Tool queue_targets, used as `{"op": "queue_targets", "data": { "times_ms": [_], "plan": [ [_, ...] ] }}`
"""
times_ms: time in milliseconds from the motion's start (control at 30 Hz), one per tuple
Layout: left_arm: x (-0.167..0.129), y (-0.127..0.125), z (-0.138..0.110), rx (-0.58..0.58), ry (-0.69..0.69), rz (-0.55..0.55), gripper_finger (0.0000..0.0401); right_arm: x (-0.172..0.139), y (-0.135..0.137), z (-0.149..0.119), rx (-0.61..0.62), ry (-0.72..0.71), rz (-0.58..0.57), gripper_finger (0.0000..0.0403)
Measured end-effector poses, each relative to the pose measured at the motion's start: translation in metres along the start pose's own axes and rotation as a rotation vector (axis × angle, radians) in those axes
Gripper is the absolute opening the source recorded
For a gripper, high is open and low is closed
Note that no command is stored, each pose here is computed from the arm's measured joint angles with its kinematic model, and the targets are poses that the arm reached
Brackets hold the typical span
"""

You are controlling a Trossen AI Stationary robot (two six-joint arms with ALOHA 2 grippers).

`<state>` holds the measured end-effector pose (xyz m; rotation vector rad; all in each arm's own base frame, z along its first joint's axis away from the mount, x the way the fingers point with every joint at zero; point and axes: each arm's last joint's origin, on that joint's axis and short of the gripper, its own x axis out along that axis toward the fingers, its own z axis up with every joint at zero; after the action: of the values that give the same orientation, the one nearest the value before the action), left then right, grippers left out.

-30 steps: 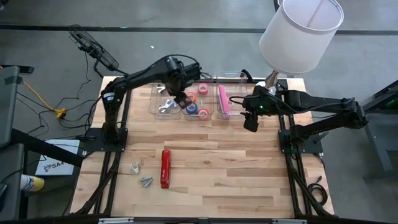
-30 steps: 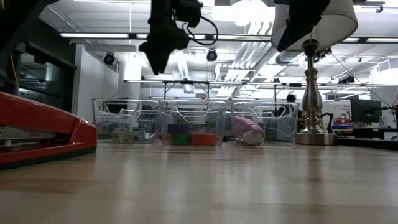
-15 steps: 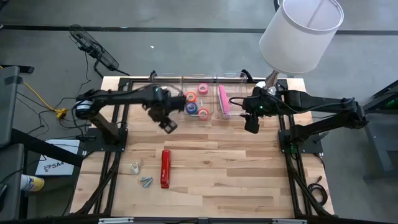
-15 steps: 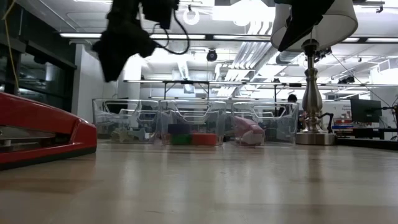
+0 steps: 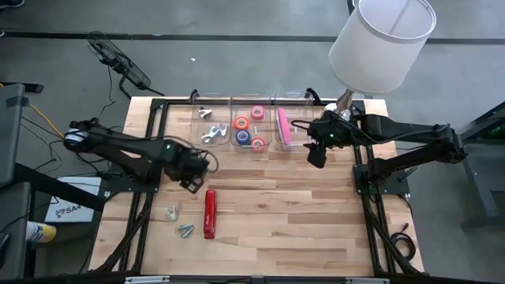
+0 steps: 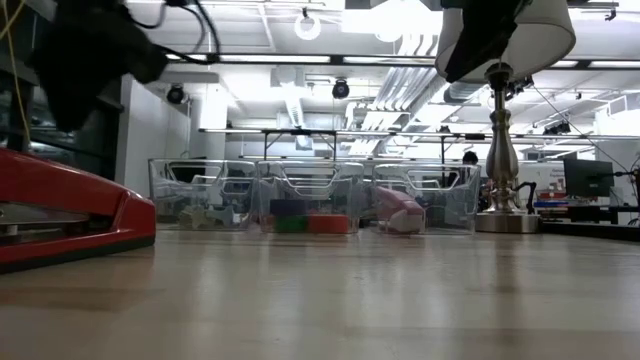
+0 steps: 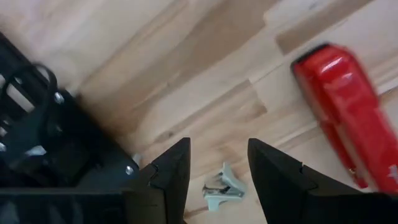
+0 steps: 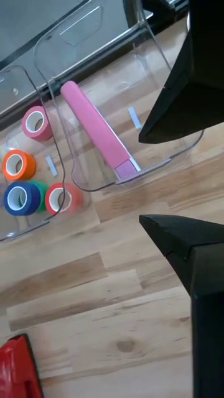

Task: Pick and place Stapler, Stapler remover, tape
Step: Put the gray staple remover into the left transparent bin

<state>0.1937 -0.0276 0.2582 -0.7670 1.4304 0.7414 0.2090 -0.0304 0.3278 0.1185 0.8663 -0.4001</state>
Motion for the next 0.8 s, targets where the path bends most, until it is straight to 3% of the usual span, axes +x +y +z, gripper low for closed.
{"op": "queue_targets", "data": {
  "times_ms": [267,600,800],
  "plan": [
    [0.017,0.004,-0.043,-0.089,0.047,0.025,0.0156,0.0,0.0,0.0,0.101,-0.003,0.001,0.0188],
    [0.021,0.0,-0.077,-0.255,0.036,0.052,0.0158,0.0,0.0,0.0,0.206,-0.003,0.001,0.0188],
    [0.021,-0.002,-0.092,-0.363,0.021,0.034,0.0208,0.0,0.0,0.0,0.205,-0.003,0.001,0.0188]
  ]
}}
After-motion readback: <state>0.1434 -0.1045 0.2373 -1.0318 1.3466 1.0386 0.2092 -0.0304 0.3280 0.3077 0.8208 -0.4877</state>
